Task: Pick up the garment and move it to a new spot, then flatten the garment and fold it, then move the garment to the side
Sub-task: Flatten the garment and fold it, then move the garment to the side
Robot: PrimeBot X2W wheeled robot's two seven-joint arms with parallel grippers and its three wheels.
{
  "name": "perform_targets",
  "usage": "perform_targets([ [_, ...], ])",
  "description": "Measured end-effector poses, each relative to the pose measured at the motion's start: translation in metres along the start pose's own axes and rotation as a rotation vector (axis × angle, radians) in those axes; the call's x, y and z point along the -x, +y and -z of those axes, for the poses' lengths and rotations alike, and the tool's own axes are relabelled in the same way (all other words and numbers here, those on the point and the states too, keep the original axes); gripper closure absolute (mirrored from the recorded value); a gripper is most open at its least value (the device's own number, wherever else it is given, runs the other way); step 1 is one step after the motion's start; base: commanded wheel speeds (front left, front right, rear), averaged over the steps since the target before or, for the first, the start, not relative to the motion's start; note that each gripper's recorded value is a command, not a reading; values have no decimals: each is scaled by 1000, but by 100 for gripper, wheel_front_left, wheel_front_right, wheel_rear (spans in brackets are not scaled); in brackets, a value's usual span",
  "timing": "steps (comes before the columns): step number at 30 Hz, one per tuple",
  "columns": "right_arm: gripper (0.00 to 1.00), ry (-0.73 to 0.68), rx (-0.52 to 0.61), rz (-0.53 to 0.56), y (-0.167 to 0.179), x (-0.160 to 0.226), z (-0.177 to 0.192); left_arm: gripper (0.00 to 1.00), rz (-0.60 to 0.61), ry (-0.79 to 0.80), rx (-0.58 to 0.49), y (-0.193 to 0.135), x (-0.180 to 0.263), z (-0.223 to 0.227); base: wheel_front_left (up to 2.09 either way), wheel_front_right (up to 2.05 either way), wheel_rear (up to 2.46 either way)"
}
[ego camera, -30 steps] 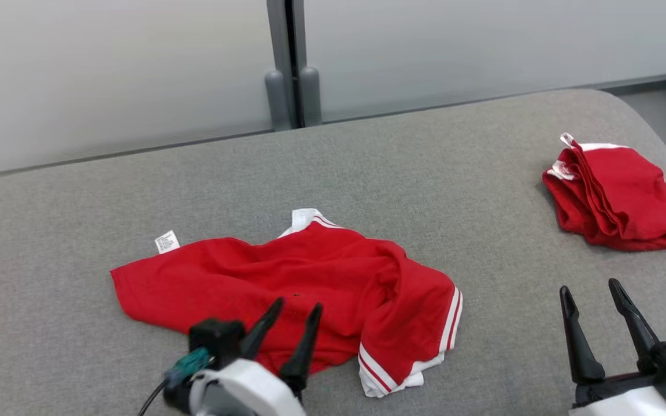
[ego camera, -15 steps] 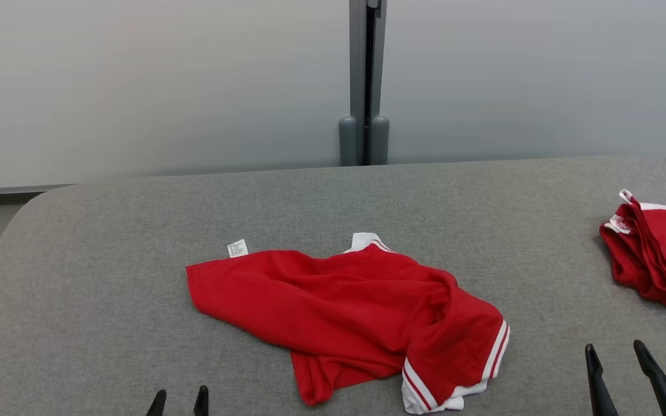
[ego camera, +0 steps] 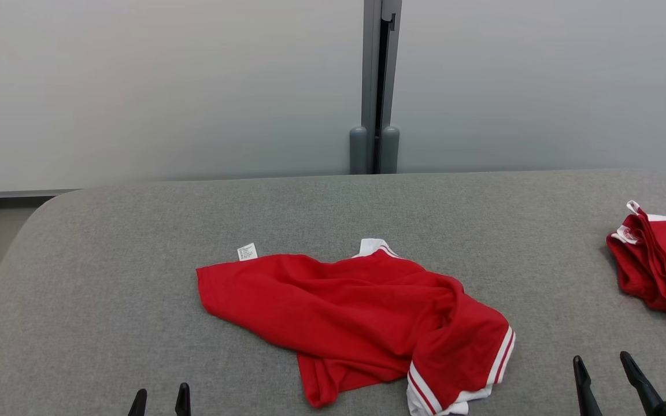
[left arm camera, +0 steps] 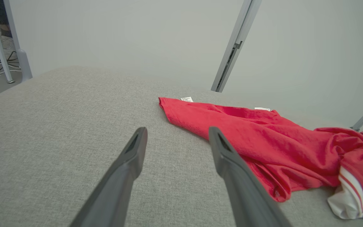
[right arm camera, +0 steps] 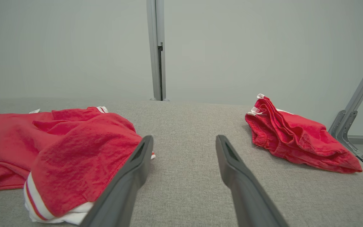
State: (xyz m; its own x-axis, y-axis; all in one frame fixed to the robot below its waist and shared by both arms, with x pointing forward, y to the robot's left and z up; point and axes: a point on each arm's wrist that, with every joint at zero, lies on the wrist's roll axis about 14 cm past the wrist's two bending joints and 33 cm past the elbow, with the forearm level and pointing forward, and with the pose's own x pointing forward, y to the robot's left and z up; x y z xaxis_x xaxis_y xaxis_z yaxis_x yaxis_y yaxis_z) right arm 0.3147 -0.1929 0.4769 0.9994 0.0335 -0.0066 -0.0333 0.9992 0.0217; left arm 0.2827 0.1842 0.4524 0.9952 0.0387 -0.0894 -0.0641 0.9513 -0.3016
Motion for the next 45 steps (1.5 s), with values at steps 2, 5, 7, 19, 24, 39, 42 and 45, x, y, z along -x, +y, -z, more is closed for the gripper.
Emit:
perform_targets([
  [2,0,1,-1,-2,1,1,0,0,4,0,1,0,0,1,0,0,0],
  [5,0,1,-2,-2,1,1,0,0,4,1,-4,1,-1,1,0,0,0],
  [7,0,0,-4,-3,2,1,0,0,6,1,-5,1,-2,2,0,0,0],
  [19,0,-6,-3,-2,3,-13,-3,0,162,101,-51,-35,-86,-3,0,0,0],
  [24,0,-9,-1,-10,5,-37,-4,0,142,314,-132,-23,-146,11,0,0,0],
  [39,0,131,-5,81,-24,-53,41,26,117,734,-184,1,-207,94,0,0,0],
  [42,0,121,-6,79,-24,-56,38,100,145,725,-179,-9,-206,94,0,0,0],
  [45,0,116,-11,72,-22,-57,37,100,180,707,-158,-23,-204,92,0,0,0],
])
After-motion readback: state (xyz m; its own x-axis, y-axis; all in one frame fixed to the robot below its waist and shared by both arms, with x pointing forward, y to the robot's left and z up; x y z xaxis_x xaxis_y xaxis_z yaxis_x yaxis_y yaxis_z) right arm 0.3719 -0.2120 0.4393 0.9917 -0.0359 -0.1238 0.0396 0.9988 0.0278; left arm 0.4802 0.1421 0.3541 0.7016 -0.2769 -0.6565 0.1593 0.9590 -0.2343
